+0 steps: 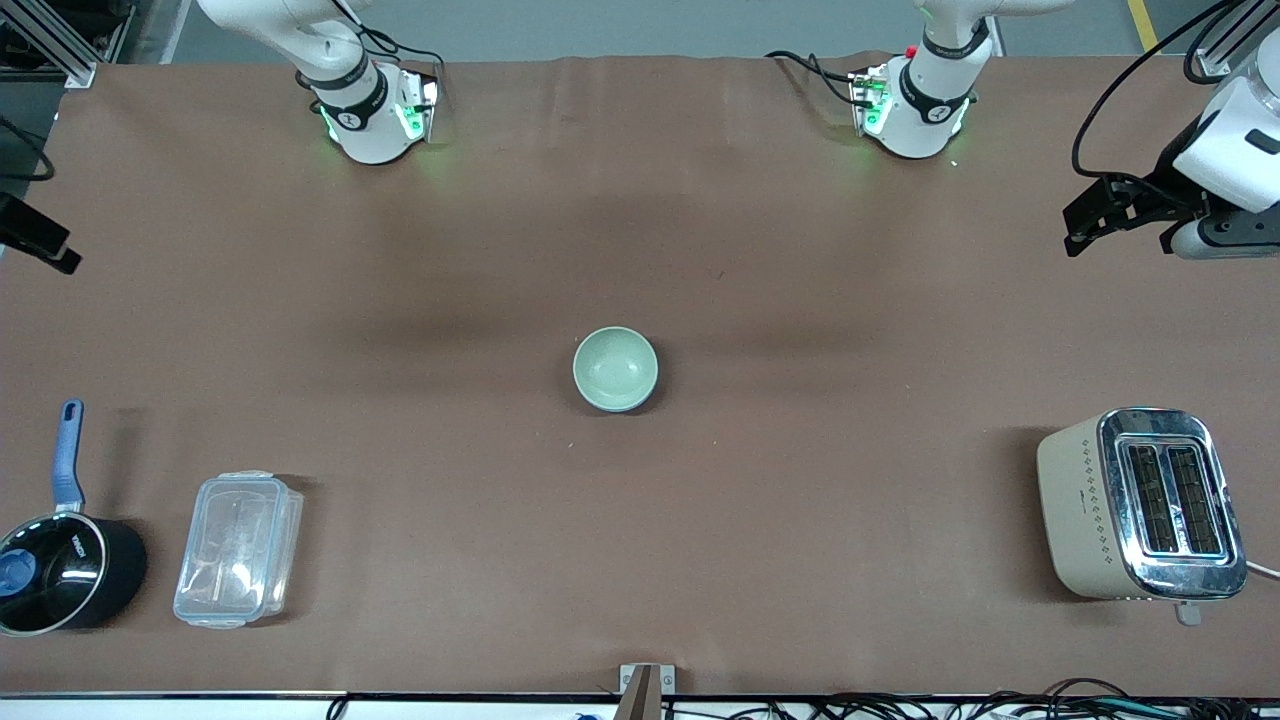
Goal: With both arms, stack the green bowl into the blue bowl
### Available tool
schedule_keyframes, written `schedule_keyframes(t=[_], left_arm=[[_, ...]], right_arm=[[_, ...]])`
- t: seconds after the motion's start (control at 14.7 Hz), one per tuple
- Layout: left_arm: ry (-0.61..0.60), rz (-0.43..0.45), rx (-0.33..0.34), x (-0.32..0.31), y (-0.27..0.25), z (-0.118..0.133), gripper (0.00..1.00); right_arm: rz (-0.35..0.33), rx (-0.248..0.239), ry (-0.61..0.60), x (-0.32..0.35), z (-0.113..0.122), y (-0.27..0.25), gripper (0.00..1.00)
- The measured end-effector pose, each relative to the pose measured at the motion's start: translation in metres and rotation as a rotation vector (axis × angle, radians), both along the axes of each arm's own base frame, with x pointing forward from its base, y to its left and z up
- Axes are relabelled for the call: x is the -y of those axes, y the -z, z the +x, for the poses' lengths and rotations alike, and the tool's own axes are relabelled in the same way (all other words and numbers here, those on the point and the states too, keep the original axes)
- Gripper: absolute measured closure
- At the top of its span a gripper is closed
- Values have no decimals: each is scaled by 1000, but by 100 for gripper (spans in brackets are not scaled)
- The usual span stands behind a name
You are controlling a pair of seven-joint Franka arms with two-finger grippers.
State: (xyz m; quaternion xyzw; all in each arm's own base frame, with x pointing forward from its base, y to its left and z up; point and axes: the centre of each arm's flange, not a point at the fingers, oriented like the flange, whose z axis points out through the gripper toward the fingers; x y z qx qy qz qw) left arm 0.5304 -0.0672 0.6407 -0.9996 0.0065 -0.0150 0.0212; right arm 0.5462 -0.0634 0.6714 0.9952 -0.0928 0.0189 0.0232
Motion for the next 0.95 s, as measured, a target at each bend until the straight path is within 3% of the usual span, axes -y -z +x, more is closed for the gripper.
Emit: schedule_keyframes(t=[0.27,0.95], left_arm=[[1,0,0,1,0,0,0],[1,0,0,0,0,0,0]], right_arm=[[9,-32,-32,-6,-2,3,0],[8,-32,-47,-15,-1,4,0]])
